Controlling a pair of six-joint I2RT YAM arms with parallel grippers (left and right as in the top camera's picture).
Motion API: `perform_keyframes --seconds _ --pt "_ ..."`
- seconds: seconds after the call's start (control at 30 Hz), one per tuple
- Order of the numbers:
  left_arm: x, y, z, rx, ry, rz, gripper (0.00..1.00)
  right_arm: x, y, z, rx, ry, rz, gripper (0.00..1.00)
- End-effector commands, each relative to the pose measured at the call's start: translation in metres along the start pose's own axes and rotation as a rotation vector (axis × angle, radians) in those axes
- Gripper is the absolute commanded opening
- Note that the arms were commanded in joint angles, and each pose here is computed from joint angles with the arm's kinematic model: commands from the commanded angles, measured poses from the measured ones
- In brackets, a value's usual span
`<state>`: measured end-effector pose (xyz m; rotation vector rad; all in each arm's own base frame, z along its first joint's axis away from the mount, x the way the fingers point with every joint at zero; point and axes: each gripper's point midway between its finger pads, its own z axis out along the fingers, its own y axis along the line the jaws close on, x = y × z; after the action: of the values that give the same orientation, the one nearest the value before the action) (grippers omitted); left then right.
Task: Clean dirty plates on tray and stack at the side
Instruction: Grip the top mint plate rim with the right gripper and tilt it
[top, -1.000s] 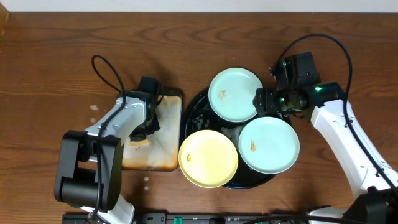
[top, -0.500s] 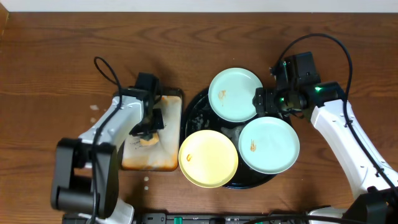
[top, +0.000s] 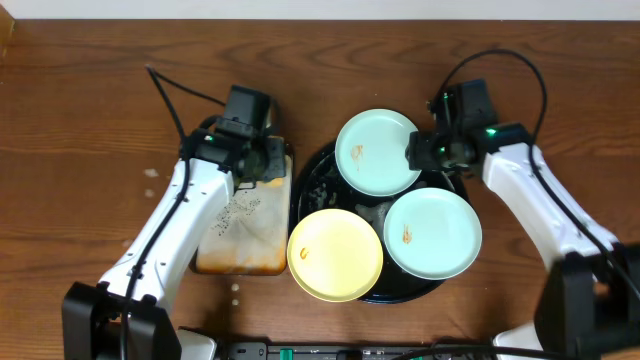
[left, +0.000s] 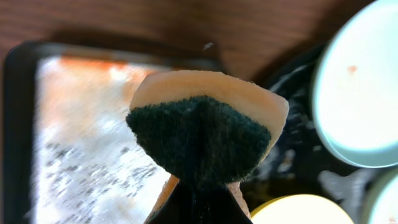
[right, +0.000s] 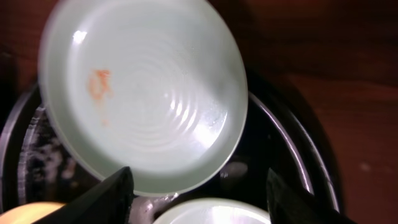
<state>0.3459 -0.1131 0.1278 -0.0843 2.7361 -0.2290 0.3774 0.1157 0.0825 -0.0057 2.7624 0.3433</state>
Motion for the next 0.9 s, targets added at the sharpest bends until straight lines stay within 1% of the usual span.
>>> perform_keyframes --seconds 0.0,0.07,0.23,0.27,0.33,0.37,0.43,0.5,0.57,0.77,0.87 --pt "-0.022 -0.023 -0.013 0.057 -0.073 -0.017 0.07 0.005 -0.004 0.025 0.007 0.035 0.014 0.61" --pt "-0.03 -0.035 -0.014 0.093 -0.102 -0.024 0.07 -0.002 -0.006 0.036 0.004 0.018 0.021 0.59" --pt "-0.044 -0.071 -0.008 0.223 -0.146 -0.048 0.08 -0.008 -0.014 0.063 0.006 0.005 0.03 0.46" --pt "-0.045 -0.077 -0.005 0.237 -0.149 -0.05 0.07 -0.008 -0.015 0.066 0.008 0.007 0.031 0.43" --pt "-0.046 -0.088 0.002 0.253 -0.153 -0.037 0.08 -0.006 -0.018 0.069 0.02 0.016 0.037 0.31" --pt "-0.044 -0.093 0.006 0.258 -0.15 -0.027 0.07 -0.004 -0.019 0.069 0.022 0.022 0.038 0.28" --pt "-0.04 -0.103 0.014 0.264 -0.138 -0.006 0.07 -0.001 -0.019 0.069 0.026 0.033 0.038 0.28" --pt "-0.034 -0.106 0.026 0.246 -0.119 0.006 0.07 0.002 -0.02 0.069 0.029 0.045 0.055 0.32" --pt "-0.03 -0.108 0.036 0.235 -0.104 0.012 0.08 0.002 -0.02 0.069 0.03 0.045 0.054 0.33" --pt "-0.025 -0.113 0.053 0.241 -0.076 -0.007 0.07 -0.002 -0.011 0.071 -0.005 0.03 0.044 0.31" --pt "-0.022 -0.118 0.055 0.246 -0.072 0.006 0.08 -0.007 -0.005 0.074 -0.014 0.004 0.024 0.28"
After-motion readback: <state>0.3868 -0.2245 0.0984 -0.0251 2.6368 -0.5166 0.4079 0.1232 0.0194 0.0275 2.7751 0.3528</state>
